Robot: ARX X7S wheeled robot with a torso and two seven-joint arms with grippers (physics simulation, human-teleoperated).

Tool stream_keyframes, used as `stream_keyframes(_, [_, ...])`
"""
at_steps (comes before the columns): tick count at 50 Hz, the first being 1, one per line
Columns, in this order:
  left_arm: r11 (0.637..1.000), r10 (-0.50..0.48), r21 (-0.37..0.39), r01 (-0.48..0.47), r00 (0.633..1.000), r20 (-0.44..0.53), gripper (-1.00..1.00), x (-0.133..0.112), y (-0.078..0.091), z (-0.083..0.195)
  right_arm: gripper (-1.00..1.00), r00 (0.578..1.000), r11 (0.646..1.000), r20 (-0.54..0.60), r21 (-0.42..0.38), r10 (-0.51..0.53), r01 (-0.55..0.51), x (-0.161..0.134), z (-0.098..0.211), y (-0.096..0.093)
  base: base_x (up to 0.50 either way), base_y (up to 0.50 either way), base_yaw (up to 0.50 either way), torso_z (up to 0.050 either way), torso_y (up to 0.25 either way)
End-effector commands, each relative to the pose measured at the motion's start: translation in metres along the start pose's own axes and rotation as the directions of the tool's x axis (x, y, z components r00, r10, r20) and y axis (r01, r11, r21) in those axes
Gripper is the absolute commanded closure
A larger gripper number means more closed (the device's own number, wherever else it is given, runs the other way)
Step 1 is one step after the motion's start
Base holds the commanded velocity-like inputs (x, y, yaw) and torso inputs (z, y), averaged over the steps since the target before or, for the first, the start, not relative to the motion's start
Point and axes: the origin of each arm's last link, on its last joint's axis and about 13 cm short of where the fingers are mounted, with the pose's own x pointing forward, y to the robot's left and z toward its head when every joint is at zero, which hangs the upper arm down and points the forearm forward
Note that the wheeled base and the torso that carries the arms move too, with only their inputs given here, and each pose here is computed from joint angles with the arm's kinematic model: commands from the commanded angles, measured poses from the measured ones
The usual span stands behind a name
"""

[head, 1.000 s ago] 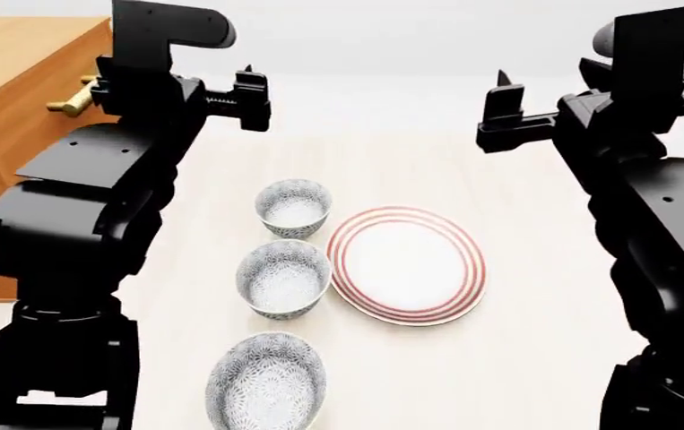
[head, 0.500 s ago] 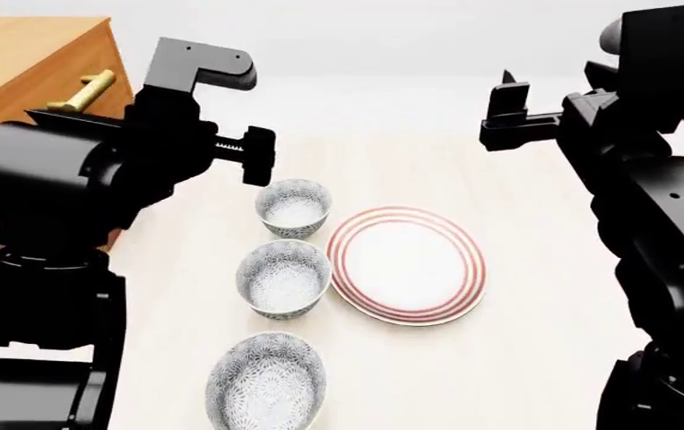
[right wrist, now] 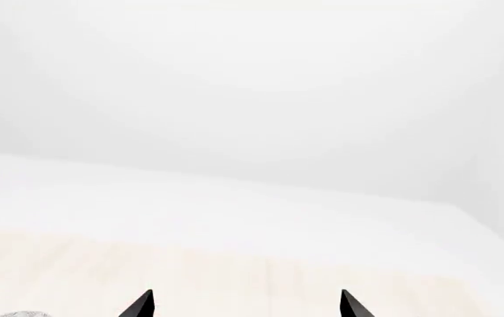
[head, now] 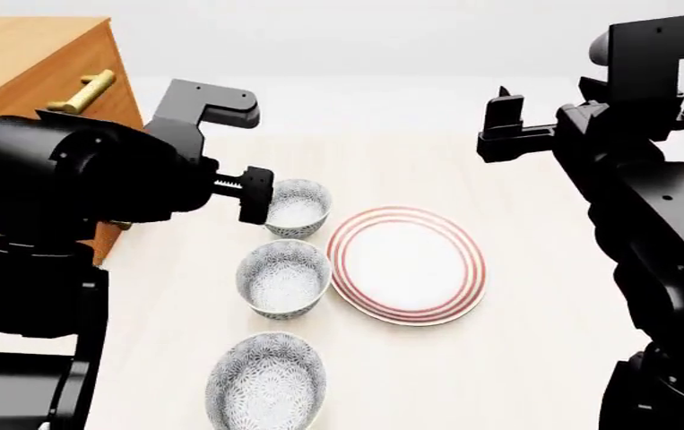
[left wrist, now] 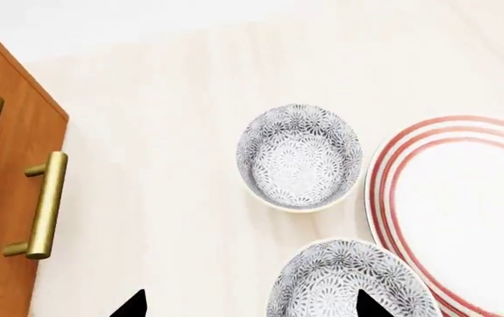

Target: Stack the bowl in the middle on the bowl at the back.

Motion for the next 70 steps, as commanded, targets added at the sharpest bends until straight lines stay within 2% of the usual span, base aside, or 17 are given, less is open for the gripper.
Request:
stream_keyframes(1, [1.0, -0.027, 0.006, 0.028, 0.997, -0.077, -1.0, -0.005, 0.0, -0.006, -1.0, 1.0, 1.0, -0.016, -0.001, 0.006, -0.006, 0.0, -0.003, 0.001, 0.0, 0.0, 0.0, 0.0, 0.0])
stream_keyframes(15, [0.998, -0.048, -0.047, 0.041, 0.987, -0.155, -1.0, -0.004, -0.003, -0.011, -1.0, 0.999, 1.0, -0.038, 0.002, 0.007, -0.007, -0.001, -0.006, 0.0, 0.0, 0.0, 0.0, 0.0, 0.0])
stream_keyframes(26, [0.998, -0.035, -0.051, 0.026, 0.98, -0.197, -1.0, 0.001, -0.003, -0.023, -1.0, 0.999, 1.0, -0.049, 0.0, 0.008, -0.008, 0.0, -0.008, 0.001, 0.0, 0.0, 0.0, 0.0, 0.0])
stream_keyframes(35, [0.995, -0.04, -0.093, 0.022, 0.979, -0.201, -1.0, 0.008, -0.004, -0.022, -1.0, 0.998, 1.0, -0.055, 0.004, 0.012, -0.012, -0.001, -0.01, 0.002, 0.0, 0.0, 0.0, 0.0, 0.0])
stream_keyframes(70, [0.994, -0.028, -0.112, -0.001, 0.967, -0.253, -1.0, 0.031, -0.015, -0.034, -1.0, 0.997, 1.0, -0.077, 0.023, 0.011, -0.009, -0.002, -0.02, 0.002, 0.0, 0.0, 0.0, 0.0, 0.0])
